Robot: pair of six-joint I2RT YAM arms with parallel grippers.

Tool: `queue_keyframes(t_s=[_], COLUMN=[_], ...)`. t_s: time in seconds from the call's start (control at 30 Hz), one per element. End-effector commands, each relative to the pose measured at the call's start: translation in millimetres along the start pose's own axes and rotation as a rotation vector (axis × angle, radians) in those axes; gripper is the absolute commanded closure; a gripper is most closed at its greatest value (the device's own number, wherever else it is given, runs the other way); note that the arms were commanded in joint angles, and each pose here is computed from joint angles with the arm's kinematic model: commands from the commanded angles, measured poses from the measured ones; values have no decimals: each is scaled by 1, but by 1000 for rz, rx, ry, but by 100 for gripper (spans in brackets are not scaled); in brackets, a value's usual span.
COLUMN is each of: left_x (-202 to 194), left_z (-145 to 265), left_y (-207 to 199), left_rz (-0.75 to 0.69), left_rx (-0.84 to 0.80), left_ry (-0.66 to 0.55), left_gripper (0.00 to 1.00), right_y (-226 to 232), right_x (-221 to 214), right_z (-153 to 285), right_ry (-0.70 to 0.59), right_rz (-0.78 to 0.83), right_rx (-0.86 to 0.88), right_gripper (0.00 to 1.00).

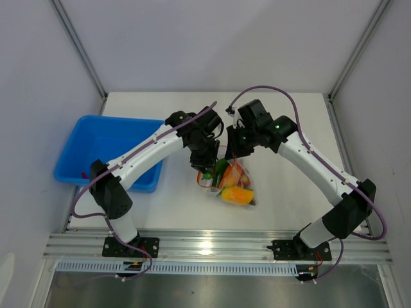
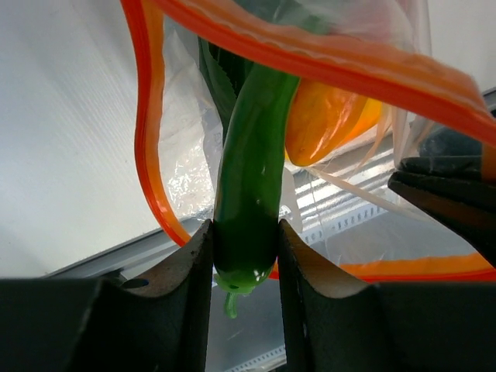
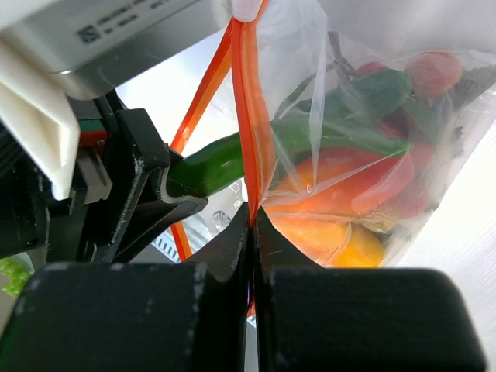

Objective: Place the food in the zip-top bag and seal the zipper
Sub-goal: Place the fake vegetable in the zipper food storage bag.

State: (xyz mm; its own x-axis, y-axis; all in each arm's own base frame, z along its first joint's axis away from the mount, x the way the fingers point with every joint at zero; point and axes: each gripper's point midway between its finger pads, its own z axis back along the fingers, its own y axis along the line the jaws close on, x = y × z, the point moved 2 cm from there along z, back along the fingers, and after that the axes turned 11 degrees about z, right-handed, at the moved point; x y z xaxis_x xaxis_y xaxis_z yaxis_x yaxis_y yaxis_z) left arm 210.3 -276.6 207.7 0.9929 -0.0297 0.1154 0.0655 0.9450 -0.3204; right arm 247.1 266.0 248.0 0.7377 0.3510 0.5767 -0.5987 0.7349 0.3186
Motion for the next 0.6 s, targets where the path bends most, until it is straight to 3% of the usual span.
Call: queue_keyframes(t_s=[0.0, 0.1, 0.27, 0.37, 0.4, 0.5, 0.57], left_x=[13, 17, 15, 11, 11, 12, 12], left_z=[9, 6, -6, -14, -15, -11, -6], left_y=[-12, -16, -22, -18, -16, -6, 0], left_rz=[7, 12, 7, 12, 13, 10, -7], left_rx=[-68, -88, -122, -122, -113, -73, -53], left_ry=[-81, -96, -63, -45, -51, -89, -112], left_gripper=[94, 93, 82, 70, 59, 43, 38], right_y=[10, 9, 9, 6, 5, 1, 1], right_x=[13, 12, 12, 12, 11, 11, 11], right_z=[15, 16, 15, 16, 17, 18, 19], right_ry=[-76, -78, -77, -79, -79, -82, -84], right_rz=[-6, -10, -30, -40, -43, -59, -63], right_rx=[60, 60, 73, 64, 64, 61, 65], right_gripper=[100, 100, 100, 100, 100, 100, 100])
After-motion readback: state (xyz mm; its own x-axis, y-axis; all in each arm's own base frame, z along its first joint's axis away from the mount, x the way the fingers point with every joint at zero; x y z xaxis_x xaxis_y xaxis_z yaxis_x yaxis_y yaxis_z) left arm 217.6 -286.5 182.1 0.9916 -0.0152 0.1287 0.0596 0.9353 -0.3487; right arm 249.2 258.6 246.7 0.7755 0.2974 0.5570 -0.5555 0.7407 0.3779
